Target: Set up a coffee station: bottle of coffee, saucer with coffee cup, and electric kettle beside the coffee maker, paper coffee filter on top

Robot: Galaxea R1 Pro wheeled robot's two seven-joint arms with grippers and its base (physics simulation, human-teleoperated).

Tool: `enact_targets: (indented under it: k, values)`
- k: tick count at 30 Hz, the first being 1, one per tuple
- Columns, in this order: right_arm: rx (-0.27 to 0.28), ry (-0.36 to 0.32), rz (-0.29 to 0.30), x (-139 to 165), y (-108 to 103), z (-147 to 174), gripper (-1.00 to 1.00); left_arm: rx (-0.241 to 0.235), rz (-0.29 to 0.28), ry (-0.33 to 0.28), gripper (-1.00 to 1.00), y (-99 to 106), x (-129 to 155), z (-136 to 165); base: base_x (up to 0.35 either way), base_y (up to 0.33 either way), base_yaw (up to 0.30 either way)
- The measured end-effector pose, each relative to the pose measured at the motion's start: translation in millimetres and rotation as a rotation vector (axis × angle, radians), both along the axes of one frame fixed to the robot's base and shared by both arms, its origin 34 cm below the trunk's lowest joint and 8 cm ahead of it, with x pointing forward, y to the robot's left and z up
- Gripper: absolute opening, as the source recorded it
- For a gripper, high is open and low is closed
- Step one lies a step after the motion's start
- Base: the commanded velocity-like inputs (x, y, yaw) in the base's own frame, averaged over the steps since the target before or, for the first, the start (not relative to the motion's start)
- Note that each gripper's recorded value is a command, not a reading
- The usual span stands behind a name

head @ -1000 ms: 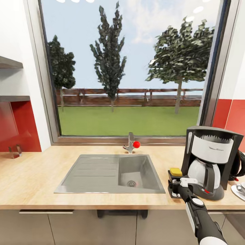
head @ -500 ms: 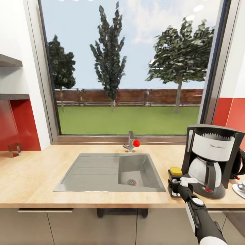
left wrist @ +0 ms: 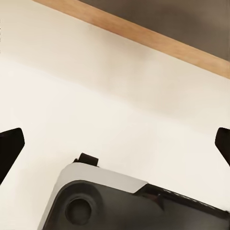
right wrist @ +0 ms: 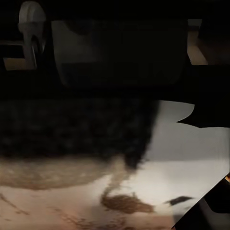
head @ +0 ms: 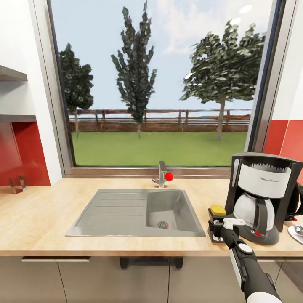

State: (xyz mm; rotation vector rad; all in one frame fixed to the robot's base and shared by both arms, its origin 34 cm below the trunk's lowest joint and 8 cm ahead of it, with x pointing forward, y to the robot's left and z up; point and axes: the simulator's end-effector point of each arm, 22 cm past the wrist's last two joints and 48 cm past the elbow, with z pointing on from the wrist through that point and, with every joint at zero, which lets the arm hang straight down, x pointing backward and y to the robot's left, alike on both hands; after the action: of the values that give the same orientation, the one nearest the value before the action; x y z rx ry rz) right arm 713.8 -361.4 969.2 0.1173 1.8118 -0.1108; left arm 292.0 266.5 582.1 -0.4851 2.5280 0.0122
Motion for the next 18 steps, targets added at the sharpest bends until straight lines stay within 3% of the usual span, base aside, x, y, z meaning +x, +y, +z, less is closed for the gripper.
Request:
enact_targets:
  k: [6, 7, 8, 18]
  values:
    - [-0.003, 0.001, 0.001, 0, 0, 0, -1.0, 0.002, 0.003, 0.0, 1.0, 2, 0, 0, 0.0, 0.0, 0.0]
    - [-0.003, 0.001, 0.001, 0, 0, 0, 1.0, 0.002, 0.003, 0.0, 1.0, 2, 0, 0, 0.0, 0.0, 0.0]
    - [0.002, 0.029, 0.007, -2, 4, -14, 1.0, 0.002, 0.003, 0.001, 1.0, 2, 0, 0, 0.0, 0.0, 0.0]
    - [0.006, 0.031, 0.008, -2, 5, -15, 1.0, 0.002, 0.005, 0.002, 1.0, 3, 0, 0, 0.0, 0.0, 0.0]
